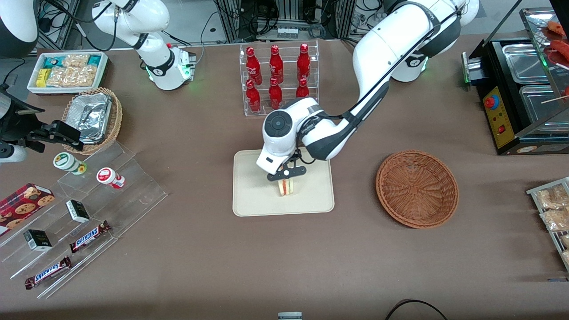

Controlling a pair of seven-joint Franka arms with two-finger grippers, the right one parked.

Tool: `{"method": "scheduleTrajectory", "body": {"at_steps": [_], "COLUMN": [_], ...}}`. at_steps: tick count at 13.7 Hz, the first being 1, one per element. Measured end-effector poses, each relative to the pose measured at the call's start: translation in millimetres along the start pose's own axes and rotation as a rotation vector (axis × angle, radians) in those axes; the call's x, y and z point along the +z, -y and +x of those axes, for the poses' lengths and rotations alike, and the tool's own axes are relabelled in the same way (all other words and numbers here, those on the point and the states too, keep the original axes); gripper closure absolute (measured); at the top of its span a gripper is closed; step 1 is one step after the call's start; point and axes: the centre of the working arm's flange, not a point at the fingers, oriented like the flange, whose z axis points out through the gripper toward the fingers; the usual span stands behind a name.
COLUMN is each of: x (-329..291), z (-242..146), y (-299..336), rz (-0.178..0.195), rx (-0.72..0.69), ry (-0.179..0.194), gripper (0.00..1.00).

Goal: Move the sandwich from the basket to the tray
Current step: 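Lower the sandwich onto the tray and open the left gripper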

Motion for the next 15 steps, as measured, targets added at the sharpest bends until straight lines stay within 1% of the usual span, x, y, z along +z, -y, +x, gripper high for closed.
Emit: {"method": "scheduleTrajectory", "body": {"at_steps": [4, 8, 10, 11, 12, 14, 15], "x": [7.1, 13.0, 18.8, 20.8, 21.0, 14.9, 9.1], "z": [9.8, 10.9, 11.4, 11.6, 12.0, 14.8, 17.5], "y": [0.0, -0.1, 0.0, 0.0, -0.3, -2.4, -3.9], "rz": [0.020, 0.028, 0.032, 0.033, 0.032, 0.020, 0.010], "rx": [-0.012, -0.013, -0.015, -0.018, -0.025, -0.044, -0.049], "ry": [-0.031, -0.032, -0.026, -0.024, -0.024, -0.031, -0.037], "gripper": [0.84, 0.84, 0.69, 0.58, 0.50, 0.27, 0.19]}}
